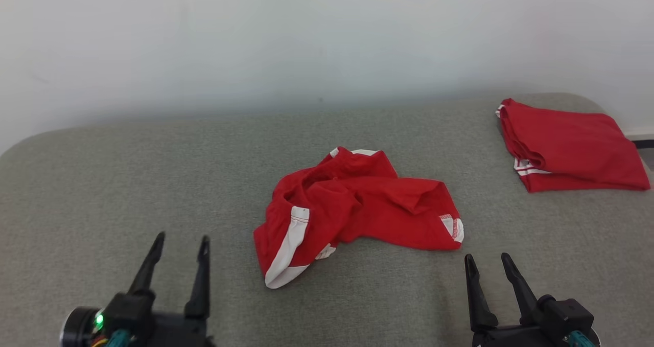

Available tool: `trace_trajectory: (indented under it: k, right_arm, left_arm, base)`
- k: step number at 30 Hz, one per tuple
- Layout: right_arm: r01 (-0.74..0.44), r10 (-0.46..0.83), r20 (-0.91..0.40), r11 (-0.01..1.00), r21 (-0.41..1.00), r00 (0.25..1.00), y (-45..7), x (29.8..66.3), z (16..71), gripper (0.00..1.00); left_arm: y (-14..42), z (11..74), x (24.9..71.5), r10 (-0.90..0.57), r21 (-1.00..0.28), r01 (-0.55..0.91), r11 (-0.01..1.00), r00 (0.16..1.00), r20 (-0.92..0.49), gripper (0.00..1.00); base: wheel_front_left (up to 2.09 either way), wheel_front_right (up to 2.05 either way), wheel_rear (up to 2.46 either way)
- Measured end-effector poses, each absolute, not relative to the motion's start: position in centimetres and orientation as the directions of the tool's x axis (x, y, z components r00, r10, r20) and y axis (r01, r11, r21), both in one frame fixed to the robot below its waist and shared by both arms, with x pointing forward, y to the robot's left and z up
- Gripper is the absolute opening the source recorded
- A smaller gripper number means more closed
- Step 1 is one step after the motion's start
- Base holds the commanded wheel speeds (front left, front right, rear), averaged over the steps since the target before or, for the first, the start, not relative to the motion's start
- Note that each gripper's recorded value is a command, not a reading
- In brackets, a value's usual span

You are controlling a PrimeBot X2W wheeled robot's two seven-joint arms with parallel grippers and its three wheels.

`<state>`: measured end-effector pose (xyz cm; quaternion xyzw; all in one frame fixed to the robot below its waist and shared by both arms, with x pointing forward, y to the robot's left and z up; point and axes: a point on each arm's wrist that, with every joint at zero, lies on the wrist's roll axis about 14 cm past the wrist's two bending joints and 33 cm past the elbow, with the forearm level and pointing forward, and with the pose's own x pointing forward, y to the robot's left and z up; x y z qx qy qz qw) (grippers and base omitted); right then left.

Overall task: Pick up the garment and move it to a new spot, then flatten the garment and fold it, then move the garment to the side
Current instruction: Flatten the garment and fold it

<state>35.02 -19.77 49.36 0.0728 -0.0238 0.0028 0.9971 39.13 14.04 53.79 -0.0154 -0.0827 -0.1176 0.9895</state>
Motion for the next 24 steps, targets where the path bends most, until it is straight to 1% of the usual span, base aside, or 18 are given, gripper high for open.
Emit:
trace_trajectory:
  k: [6,7,11,13,18,24]
  right_arm:
    - [0.031,-0.038,0.044,0.988,0.148,0.998,-21.0,35.0,49.3,1.0]
    - [0.047,-0.054,0.042,0.988,0.149,0.998,-21.5,34.9,49.2,1.0]
    - [0.087,-0.093,0.034,0.985,0.148,0.995,-22.7,34.6,49.1,1.0]
    - [0.097,-0.102,0.032,0.984,0.147,0.994,-23.0,34.5,49.0,1.0]
    - [0.141,-0.145,0.011,0.979,0.149,0.989,-24.1,34.2,48.4,1.0]
    - [0.186,-0.186,-0.008,0.972,0.146,0.982,-25.4,34.0,47.9,1.0]
  left_arm:
    - [8.4,54.5,41.9,-0.385,0.005,0.39,0.921,0.907,0.172,1.0]
    - [6.5,54.2,42.6,-0.434,0.01,0.439,0.899,0.887,0.158,1.0]
    - [3.5,53.3,43.6,-0.512,0.009,0.515,0.857,0.85,0.123,1.0]
    - [3.0,53.0,43.9,-0.525,0.008,0.528,0.849,0.843,0.113,1.0]
    - [1.6,49.8,45.2,-0.566,0.011,0.566,0.824,0.825,-0.001,1.0]
    - [0.9,46.0,46.2,-0.566,-0.01,0.569,0.822,0.816,-0.118,1.0]
  base:
    - [0.0,0.0,0.0]
    - [0.0,0.0,0.0]
    - [0.0,0.0,0.0]
    - [0.0,0.0,0.0]
    - [0.0,0.0,0.0]
    - [0.0,0.0,0.0]
